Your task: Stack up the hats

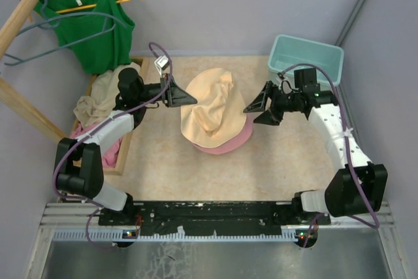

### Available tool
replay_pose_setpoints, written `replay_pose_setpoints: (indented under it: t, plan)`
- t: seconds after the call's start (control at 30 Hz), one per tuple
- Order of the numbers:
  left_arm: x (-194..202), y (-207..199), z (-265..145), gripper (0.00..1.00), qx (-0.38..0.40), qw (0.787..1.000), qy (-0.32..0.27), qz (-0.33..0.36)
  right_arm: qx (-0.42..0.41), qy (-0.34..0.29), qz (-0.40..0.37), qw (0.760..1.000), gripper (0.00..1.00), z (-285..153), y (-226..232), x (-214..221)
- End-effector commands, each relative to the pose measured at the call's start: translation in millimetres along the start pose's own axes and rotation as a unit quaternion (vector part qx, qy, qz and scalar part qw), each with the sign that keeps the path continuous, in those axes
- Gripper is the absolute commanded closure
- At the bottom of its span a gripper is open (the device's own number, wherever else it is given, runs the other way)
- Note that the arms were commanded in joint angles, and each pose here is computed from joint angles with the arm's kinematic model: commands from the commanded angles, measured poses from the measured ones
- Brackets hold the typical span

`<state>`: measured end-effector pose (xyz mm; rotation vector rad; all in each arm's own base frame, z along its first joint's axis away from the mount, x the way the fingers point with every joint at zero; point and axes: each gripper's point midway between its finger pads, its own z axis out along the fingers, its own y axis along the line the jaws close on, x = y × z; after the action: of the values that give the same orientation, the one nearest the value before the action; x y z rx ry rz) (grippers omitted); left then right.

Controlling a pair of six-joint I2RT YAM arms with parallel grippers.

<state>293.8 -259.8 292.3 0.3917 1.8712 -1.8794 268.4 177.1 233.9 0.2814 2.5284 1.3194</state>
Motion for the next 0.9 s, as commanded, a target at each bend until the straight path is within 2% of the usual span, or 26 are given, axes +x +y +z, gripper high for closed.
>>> replay_pose_setpoints:
  t: [0.0,0.27,0.33,0.37,0.43,0.47,0.5,0.87]
  plan:
    - [-1,1,-2,0.92,0.0,1.0,-0.002,0.009,-0.054,-0.034,-0.048,0.997,0.35,-4,29,-8]
    - [0,4,-2,0.92,-0.004,1.0,-0.002,0.004,-0.082,-0.012,-0.043,0.996,0.39,12,44,0]
    - [0,4,-2,0.92,-0.004,1.0,-0.002,0.004,-0.088,-0.005,-0.04,0.995,0.45,18,45,4]
    - [1,4,-2,0.92,-0.004,1.0,-0.002,0.004,-0.093,-0.004,-0.039,0.995,0.54,20,46,5]
    - [0,4,-3,0.92,-0.004,1.0,-0.003,0.004,-0.096,-0.006,-0.039,0.995,0.84,19,49,6]
    - [-1,3,-4,0.92,-0.004,1.0,-0.005,0.006,-0.096,-0.012,-0.043,0.994,0.95,16,52,4]
    - [-2,2,-5,0.92,-0.004,1.0,-0.007,0.007,-0.098,-0.019,-0.048,0.994,1.0,12,56,1]
    - [-31,-23,-30,0.94,-0.002,0.998,-0.046,0.035,-0.148,-0.079,-0.058,0.984,1.0,-40,91,-27]
